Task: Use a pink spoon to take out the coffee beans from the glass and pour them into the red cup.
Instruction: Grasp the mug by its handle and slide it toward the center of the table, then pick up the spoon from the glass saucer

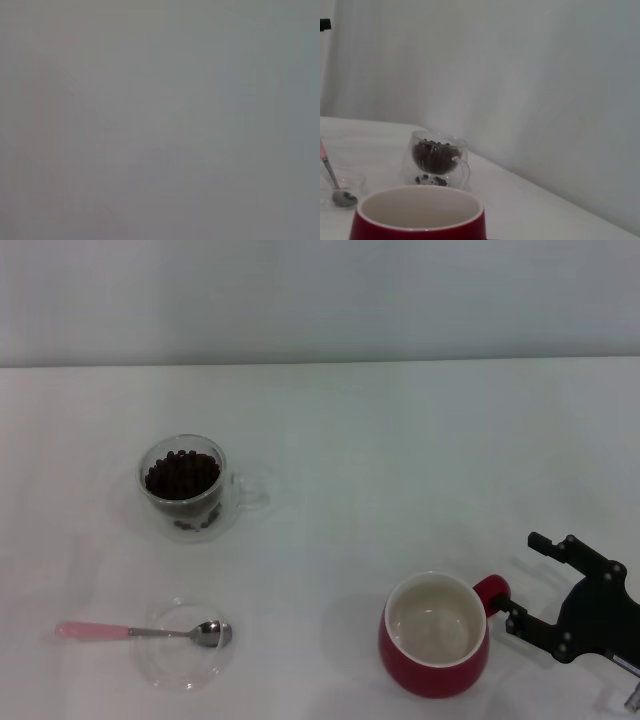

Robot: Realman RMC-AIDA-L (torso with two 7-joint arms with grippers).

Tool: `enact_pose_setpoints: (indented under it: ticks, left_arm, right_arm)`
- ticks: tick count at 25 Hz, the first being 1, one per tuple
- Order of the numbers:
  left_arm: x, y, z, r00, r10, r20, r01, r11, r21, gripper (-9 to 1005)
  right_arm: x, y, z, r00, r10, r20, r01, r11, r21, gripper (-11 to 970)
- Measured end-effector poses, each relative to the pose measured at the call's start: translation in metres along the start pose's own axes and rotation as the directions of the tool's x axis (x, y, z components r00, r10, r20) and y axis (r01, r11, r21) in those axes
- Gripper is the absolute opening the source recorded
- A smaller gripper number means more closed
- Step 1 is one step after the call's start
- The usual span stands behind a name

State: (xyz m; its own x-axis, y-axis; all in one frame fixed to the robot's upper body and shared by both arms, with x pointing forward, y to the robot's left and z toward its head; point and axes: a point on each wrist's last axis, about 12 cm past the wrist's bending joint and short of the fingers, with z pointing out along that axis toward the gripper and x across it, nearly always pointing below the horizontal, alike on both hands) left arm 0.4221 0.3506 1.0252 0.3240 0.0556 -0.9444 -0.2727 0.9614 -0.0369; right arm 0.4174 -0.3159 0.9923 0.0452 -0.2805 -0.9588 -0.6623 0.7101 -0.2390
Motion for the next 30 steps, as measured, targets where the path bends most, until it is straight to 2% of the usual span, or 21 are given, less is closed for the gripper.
enact_pose_setpoints:
  ticks: [4,16,25,30]
  left_arm:
    - [0.001,-0.001,-0.003,1.000,-0.012,-0.010,0.012,1.000,0.001,887]
    - [0.003,0.001,-0.008,0.999,-0.016,-0.033,0.016,1.000,-0.017,887]
    - [0.003,0.002,-0.006,0.999,-0.012,-0.033,0.012,1.000,-0.012,887]
    - [0.002,0.003,-0.008,0.999,-0.026,-0.032,0.026,1.000,-0.012,887]
  right_arm:
    - [0.001,-0.005,0.002,1.000,-0.012,-0.013,0.012,1.000,-0.003,797]
    - [0.007,-0.008,0.004,0.997,-0.026,-0.075,0.023,0.998,-0.051,797]
    - [0.006,-0.001,-0.019,0.999,-0.008,-0.042,0.005,0.997,-0.071,797]
    - [0.000,-0.004,-0.043,1.000,0.009,0.007,-0.008,0.999,-0.034,797]
